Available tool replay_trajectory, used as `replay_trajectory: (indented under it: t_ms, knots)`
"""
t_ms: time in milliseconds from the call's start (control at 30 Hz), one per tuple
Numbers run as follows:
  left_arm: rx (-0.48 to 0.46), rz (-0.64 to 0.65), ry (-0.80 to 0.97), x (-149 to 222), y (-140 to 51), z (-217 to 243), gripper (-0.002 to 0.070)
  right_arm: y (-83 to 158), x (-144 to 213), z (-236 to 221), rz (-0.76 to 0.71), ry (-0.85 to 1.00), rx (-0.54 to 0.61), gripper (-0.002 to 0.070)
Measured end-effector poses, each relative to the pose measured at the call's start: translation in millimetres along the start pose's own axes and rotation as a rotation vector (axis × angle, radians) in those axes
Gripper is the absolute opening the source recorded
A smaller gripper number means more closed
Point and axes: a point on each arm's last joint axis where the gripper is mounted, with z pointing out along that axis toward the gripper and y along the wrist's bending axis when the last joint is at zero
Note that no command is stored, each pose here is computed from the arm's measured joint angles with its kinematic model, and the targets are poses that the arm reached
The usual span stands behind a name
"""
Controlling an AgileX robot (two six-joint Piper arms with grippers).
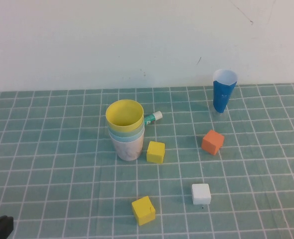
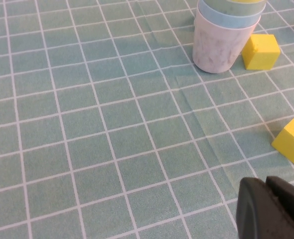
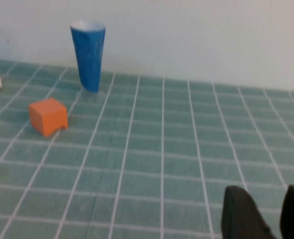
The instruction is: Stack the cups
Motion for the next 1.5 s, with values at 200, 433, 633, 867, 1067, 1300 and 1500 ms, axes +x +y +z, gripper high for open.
replay_trajectory:
  t_ms: [200,433,633,867,1067,1300,1500]
  knots:
    - [0.000,0.000,0.000,0,0.0,0,-0.0002,-2,12,-1,0.015,0.127,0.025,0.0183]
    - [0.000,0.000,0.000,0,0.0,0,-0.0002,-3,11,-1,0.024,0.131,0.039,0.0173]
    - [0.000,0.000,0.000,0,0.0,0,-0.0002,-4,11,-1,0.022,0.132,0.040,0.0170]
    - [0.000,0.000,0.000,0,0.0,0,-0.0002,-4,12,-1,0.020,0.134,0.041,0.0170]
    - [0.000,0.000,0.000,0,0.0,0,-0.0002,-4,12,-1,0.020,0.134,0.041,0.0170]
    - [0.011,-0.030,0.022,23,1.8,5,-0.0002,-4,12,-1,0.020,0.134,0.041,0.0170]
    - [-0.081,-0.047,-0.090,57,13.2,7,-0.0002,-4,11,-1,0.018,0.134,0.041,0.0167]
